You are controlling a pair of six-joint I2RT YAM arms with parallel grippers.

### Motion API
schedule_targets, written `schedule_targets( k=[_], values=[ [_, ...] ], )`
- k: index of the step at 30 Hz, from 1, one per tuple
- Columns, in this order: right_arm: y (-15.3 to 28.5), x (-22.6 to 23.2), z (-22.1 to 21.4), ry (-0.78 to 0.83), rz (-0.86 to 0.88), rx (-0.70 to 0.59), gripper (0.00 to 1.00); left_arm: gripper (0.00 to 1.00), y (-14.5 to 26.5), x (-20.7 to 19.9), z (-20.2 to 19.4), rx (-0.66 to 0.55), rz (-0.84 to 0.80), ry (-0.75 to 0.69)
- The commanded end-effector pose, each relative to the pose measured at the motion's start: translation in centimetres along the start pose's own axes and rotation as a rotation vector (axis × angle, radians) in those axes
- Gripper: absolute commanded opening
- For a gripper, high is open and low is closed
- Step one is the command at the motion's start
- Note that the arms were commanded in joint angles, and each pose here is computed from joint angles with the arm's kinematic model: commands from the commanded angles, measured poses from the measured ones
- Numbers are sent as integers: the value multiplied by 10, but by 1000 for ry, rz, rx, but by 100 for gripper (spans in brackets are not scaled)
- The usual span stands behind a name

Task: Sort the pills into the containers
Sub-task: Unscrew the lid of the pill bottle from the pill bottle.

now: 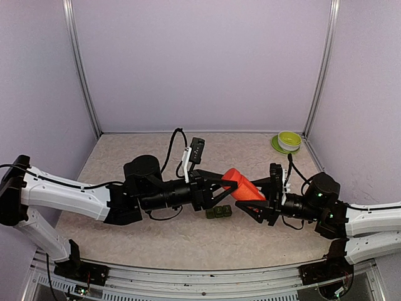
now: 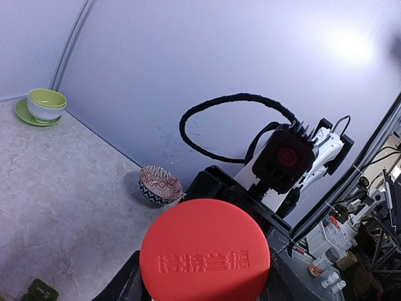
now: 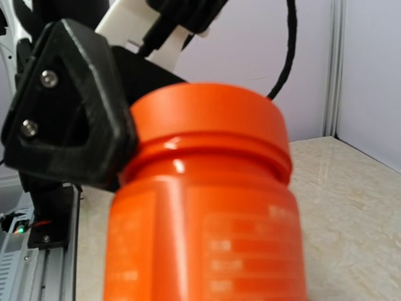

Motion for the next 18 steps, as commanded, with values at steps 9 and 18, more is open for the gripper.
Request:
schedule_targets(
  k=[9, 18],
  values=[
    [6, -8, 6, 22, -88, -29, 14, 74, 3, -17, 37, -125, -47, -4],
    [8, 2, 14, -12, -7, -51, 14, 98, 11, -16, 36, -144, -67, -92]
  ],
)
Point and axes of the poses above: each gripper's point midway between its finger pads, its own y axis back along the fingers, its own x axis along the line the jaws close on, z = x × y, the point moved 7 cm from there along y, back along the fingers, and after that the axes turned 11 degrees about -y, right-handed, at the moved point
